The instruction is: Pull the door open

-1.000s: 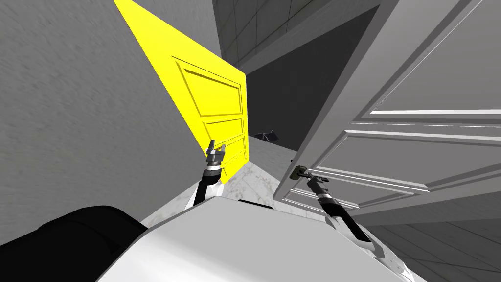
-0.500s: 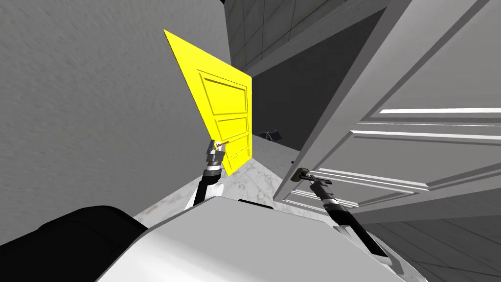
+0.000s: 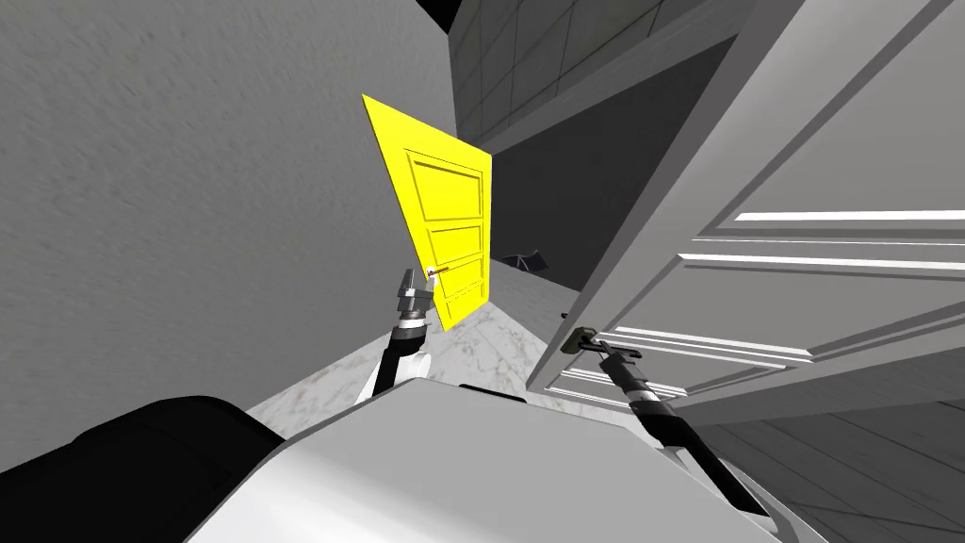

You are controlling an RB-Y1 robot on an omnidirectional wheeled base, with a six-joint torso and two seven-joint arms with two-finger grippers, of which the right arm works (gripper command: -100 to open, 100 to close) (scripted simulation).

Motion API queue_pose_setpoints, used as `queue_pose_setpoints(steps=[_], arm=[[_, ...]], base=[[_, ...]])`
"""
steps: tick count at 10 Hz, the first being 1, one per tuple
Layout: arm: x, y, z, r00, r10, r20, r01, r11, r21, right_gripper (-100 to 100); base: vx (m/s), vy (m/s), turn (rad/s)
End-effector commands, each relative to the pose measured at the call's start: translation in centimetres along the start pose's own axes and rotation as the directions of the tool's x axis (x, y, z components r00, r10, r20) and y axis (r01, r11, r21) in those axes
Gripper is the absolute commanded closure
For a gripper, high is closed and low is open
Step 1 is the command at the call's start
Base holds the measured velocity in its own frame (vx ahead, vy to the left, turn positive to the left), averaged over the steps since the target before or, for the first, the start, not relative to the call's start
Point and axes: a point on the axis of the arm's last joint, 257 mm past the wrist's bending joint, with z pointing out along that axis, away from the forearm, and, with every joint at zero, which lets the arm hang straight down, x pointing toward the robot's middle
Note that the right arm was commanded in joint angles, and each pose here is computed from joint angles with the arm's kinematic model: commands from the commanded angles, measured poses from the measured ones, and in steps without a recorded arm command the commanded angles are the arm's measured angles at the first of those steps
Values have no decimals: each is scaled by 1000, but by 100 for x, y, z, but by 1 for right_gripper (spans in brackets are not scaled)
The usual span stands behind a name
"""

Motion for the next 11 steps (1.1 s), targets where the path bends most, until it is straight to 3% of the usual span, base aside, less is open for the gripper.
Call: queue_pose_setpoints(steps=[1,5,8,11], arm=[[-19,5,-65,1000,-1,-9,1,1000,-3,100],[-50,25,-214,999,-2,-36,2,1000,-6,100],[-28,11,-258,999,-1,-46,1,1000,-2,100],[-42,1,-367,998,-1,-63,1,1000,-1,100]], base=[[-187,-74,171],[-207,-71,152],[-147,-44,74],[-166,-73,166]])
